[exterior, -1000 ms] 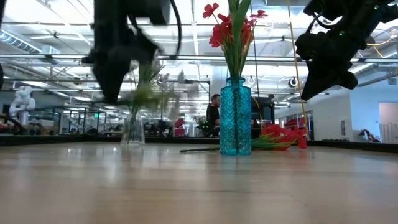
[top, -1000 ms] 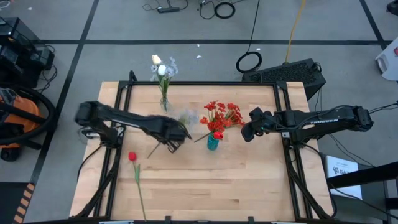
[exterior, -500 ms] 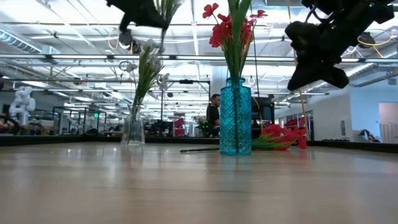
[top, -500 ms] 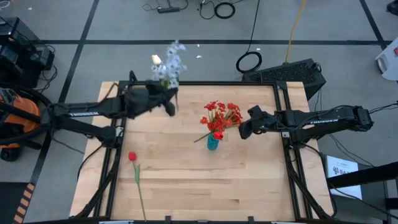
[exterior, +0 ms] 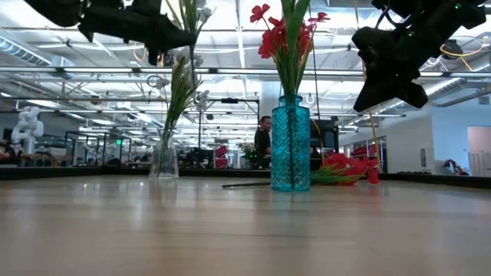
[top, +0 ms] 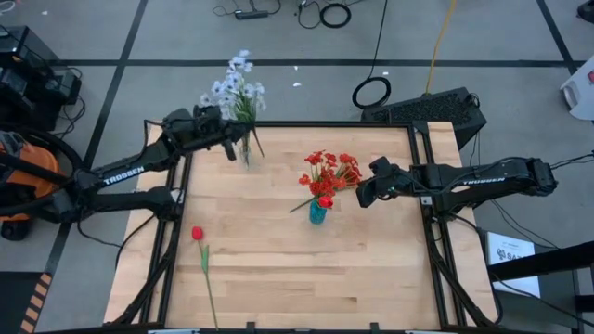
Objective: Sort flowers into vase by color
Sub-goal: Put the white poppies into the transparent vase
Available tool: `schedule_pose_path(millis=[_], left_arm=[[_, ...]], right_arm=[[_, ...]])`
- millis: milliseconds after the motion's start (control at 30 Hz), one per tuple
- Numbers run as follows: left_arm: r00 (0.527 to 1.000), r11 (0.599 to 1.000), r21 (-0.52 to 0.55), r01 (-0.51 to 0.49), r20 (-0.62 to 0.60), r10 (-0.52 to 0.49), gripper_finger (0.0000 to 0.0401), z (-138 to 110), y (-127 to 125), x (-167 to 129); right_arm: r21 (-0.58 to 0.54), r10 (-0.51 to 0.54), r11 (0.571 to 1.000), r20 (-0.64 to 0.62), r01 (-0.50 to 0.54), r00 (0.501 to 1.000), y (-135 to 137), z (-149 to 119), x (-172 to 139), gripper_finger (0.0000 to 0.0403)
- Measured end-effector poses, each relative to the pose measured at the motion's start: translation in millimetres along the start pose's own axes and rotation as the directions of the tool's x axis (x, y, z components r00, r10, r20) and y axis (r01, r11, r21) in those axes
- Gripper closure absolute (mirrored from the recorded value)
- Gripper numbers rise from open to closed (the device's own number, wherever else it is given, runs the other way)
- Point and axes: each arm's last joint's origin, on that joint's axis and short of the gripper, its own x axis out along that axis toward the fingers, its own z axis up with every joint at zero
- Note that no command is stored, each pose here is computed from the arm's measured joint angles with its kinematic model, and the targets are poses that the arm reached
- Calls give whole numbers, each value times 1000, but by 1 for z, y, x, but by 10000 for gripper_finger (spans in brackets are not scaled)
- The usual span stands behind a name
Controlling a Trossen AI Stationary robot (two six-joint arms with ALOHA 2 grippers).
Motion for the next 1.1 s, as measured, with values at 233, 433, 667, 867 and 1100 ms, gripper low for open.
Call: schedule_pose_path(millis=[233, 433, 667, 867, 1100], left_arm=[[995, 995, 30, -96, 22, 95, 394, -9, 16, -25], [993, 984, 138, -116, 34, 112, 394, -12, 20, -41], [980, 965, 173, -198, 33, 195, 380, -15, 23, -41], [975, 948, 233, -216, 5, 221, 394, -18, 24, -42], [970, 944, 238, -228, -29, 241, 395, -38, 28, -42]], right_arm=[[1, 1, 1000, 2, -1, 1000, 0, 0, 0, 401], [1, 1, 1000, 3, -1, 1000, 0, 0, 0, 401], [1, -1, 1000, 6, 1, 1000, 0, 0, 0, 401], [39, -13, 999, 20, 12, 1000, 0, 1, 0, 401], [55, -34, 998, 46, 31, 998, -1, 1, 0, 401]])
